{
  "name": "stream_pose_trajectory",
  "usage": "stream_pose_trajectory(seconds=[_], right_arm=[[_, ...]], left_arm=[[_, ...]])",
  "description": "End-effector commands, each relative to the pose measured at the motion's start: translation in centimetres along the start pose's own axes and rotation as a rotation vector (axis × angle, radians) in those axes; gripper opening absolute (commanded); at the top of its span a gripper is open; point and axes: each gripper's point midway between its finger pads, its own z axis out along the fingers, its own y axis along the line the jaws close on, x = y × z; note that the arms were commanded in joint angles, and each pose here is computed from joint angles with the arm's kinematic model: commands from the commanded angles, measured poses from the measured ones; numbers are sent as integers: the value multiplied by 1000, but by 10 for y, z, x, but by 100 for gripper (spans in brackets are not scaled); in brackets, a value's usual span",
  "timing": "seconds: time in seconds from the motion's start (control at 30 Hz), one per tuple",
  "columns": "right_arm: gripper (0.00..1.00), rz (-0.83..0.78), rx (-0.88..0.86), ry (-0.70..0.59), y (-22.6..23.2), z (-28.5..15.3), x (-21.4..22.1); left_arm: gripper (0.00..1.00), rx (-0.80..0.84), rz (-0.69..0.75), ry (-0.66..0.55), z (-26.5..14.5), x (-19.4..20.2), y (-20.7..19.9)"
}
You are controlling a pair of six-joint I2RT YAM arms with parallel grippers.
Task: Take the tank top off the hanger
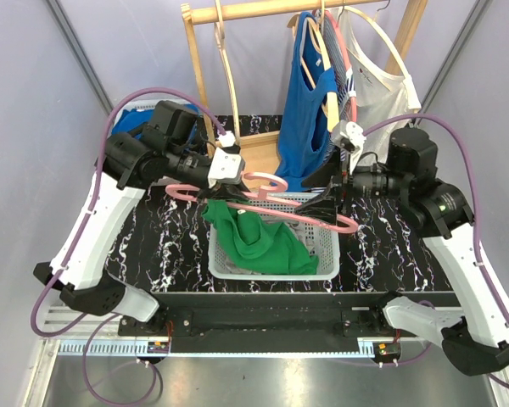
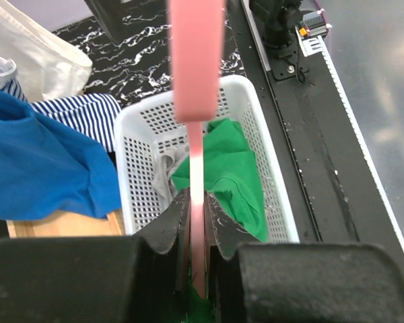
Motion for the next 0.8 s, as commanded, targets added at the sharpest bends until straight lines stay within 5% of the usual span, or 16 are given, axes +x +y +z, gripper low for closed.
stream_pose_trajectory(seconds=[0.0,0.27,0.4,0.6,0.77], right_arm=[[82,-58,-9,27,5,5,-1],[73,-70,41,113,-3,20,18],[45,-91,59,103,-3,18,14],[27,-155,87,23,4,7,-2],[0,-151,123,7,6,-1,-4]], left_arm=[[13,8,37,-14,-4,-15,-2],[13,-15,48,-10,-5,-20,8],[13,-17,45,-13,-6,-22,7],[13,-7,39,-3,-7,-16,-1],[13,-12,35,6,-6,-11,-2]])
